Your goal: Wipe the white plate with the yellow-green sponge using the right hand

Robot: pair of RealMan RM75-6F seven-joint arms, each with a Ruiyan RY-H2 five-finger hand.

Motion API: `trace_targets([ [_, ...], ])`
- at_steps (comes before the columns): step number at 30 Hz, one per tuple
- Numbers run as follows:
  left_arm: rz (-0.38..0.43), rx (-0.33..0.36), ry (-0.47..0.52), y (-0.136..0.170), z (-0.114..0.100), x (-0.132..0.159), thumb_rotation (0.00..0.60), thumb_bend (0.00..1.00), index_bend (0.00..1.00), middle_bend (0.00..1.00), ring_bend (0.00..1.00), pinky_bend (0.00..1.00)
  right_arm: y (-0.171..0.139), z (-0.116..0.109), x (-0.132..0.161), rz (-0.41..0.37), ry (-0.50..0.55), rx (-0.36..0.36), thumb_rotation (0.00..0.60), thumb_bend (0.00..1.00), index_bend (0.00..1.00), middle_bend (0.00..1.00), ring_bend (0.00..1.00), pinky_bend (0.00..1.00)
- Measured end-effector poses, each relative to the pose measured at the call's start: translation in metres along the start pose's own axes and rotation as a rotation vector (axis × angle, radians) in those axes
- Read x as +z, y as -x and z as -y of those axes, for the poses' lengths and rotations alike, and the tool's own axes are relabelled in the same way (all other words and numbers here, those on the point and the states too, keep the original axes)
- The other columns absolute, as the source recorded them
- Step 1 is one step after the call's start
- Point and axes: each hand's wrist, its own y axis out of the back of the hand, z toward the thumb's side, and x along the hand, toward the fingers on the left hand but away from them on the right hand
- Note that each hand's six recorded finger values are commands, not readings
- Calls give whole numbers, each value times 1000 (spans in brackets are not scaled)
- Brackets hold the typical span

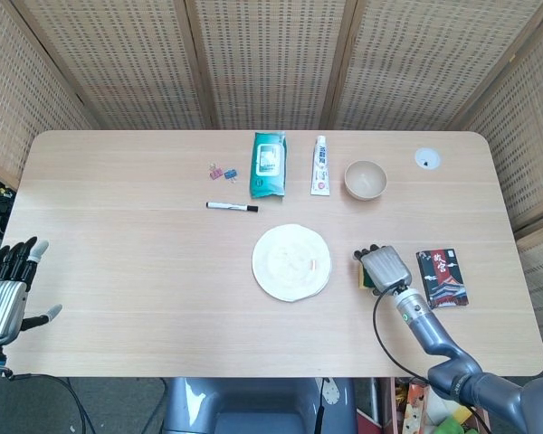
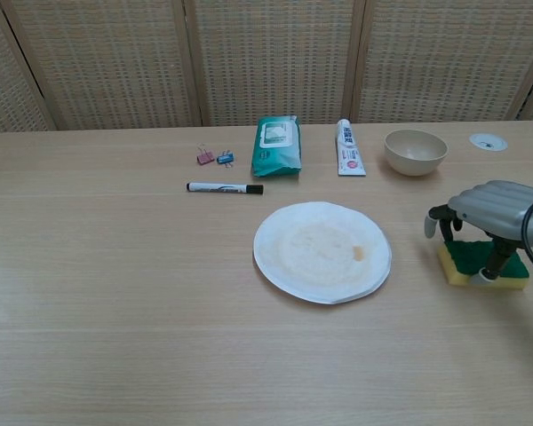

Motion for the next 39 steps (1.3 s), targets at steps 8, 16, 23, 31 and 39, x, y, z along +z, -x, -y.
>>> trace_targets([
  [8, -5, 3, 9, 0, -3, -2, 600, 0, 0, 0, 0, 0, 1, -9, 3, -20, -8, -40, 600, 165, 357, 487, 400, 606],
  [16, -3, 0, 15, 0, -3, -2, 600, 0, 0, 0, 0, 0, -4, -37, 10, -63, 87, -114, 600, 169, 364, 502, 410, 613],
  [23, -5, -3, 17, -2, -2, -2, 600, 0, 0, 0, 0, 0, 2, -79, 27, -161, 273, -170, 600, 169, 364, 502, 411, 613],
  [31, -21, -6, 23, -5, -2, -6, 600, 0, 0, 0, 0, 0, 31, -108, 51, -244, 534, -162, 600, 177, 374, 505, 419, 613],
  [39, -24, -13, 20, -7, 0, -8, 600, 0, 0, 0, 0, 0, 58, -98, 71, -257, 601, -140, 600, 186, 400, 519, 420, 613],
])
